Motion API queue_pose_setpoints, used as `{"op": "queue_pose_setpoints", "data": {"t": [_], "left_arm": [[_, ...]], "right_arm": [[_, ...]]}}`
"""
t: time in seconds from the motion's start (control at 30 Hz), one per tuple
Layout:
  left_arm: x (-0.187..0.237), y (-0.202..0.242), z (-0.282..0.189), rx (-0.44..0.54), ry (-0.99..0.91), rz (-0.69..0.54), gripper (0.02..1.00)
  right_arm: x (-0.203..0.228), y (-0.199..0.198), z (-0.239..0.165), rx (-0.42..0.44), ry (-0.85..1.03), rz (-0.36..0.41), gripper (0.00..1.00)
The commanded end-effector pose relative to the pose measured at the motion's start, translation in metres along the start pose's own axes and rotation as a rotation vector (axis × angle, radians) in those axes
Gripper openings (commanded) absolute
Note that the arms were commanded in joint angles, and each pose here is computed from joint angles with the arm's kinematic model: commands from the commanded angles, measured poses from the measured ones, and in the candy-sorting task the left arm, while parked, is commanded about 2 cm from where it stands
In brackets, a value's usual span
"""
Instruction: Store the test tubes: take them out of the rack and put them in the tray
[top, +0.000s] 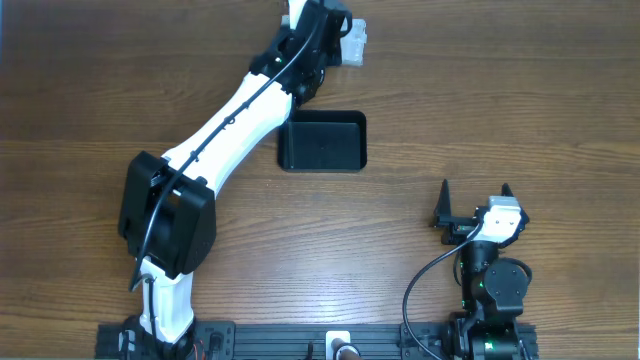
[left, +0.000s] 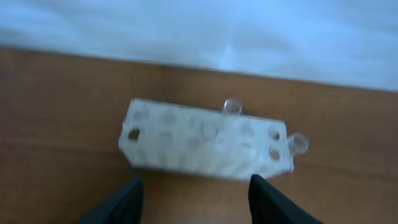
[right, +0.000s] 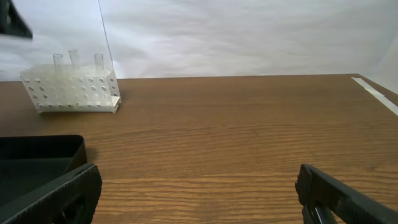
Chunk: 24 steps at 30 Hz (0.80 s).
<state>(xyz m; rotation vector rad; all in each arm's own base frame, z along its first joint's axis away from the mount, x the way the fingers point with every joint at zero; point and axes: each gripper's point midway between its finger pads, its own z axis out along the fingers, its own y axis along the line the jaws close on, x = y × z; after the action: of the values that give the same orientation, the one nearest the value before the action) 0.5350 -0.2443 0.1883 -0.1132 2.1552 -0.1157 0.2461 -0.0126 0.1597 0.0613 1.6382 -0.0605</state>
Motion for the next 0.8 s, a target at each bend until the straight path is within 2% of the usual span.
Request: {"op": "queue_pose_setpoints", "data": {"t": [0.03, 0.33, 0.8], "left_arm": [[-0.008, 0.006, 0.011, -0.050, -0.055, 0.037, 0.566], [0.000, 0.002, 0.052, -0.040, -0.123, 0.067, 0.599], [0.015, 0.013, 0.081, -0.071, -0.139, 0.062, 0.595]], "right_arm": [[0.001, 0.000, 0.000, -0.002, -0.001, 0.007, 0.991], [0.002, 0.000, 0.000, -0.002, 0.000, 0.007, 0.991], [0.002, 0.000, 0.000, -0.002, 0.000, 0.007, 0.991]]}}
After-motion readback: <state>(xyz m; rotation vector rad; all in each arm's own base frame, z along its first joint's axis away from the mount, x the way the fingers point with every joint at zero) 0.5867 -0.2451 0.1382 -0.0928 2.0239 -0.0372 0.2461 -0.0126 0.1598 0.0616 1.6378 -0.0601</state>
